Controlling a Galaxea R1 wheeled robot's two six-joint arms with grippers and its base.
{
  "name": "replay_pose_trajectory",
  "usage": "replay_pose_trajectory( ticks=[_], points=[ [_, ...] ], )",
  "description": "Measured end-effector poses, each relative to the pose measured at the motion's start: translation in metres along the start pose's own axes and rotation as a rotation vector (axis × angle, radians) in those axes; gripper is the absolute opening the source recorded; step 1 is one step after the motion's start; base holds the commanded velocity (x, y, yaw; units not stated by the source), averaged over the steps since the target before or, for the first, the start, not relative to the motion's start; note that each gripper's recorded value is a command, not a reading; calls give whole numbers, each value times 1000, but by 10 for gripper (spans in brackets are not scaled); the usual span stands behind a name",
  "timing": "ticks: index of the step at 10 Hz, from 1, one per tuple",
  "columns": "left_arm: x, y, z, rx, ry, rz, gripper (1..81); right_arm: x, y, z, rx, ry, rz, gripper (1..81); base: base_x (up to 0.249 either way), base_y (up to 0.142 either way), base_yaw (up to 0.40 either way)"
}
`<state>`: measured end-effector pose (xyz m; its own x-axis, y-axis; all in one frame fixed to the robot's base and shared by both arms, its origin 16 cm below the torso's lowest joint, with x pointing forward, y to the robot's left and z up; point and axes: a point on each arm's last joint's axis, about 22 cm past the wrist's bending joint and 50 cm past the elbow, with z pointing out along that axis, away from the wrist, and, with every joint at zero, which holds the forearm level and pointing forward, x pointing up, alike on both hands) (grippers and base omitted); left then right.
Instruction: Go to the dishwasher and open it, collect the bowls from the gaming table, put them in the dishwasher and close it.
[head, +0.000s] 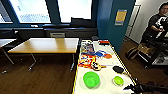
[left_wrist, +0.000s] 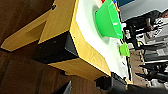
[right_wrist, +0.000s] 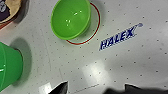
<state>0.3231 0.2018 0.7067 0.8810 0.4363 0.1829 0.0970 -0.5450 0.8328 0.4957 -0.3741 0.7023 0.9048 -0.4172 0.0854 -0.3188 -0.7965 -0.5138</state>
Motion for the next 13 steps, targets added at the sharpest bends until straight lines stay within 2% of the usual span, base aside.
replay_pose_trajectory(
  ticks=[1, 3, 5, 9, 13],
  points=[
    [1, 0, 0, 1, 1, 1, 811, 0, -8, 3, 13, 3, -5, 811, 0, 0, 0],
    [1, -1, 0, 2, 1, 1, 811, 24, -11, -9, 17, 53, 2, 811, 0, 0, 0],
    [1, -3, 0, 5, 2, 1, 811, 59, -14, -28, 22, 116, 34, 811, 0, 0, 0],
    [3, -8, 1, 15, 6, 3, 811, 102, -8, -55, 7, 191, 76, 811, 0, 0, 0],
    [5, -12, 2, 23, 10, 6, 811, 111, -9, -53, -1, 206, 82, 811, 0, 0, 0]
  ],
)
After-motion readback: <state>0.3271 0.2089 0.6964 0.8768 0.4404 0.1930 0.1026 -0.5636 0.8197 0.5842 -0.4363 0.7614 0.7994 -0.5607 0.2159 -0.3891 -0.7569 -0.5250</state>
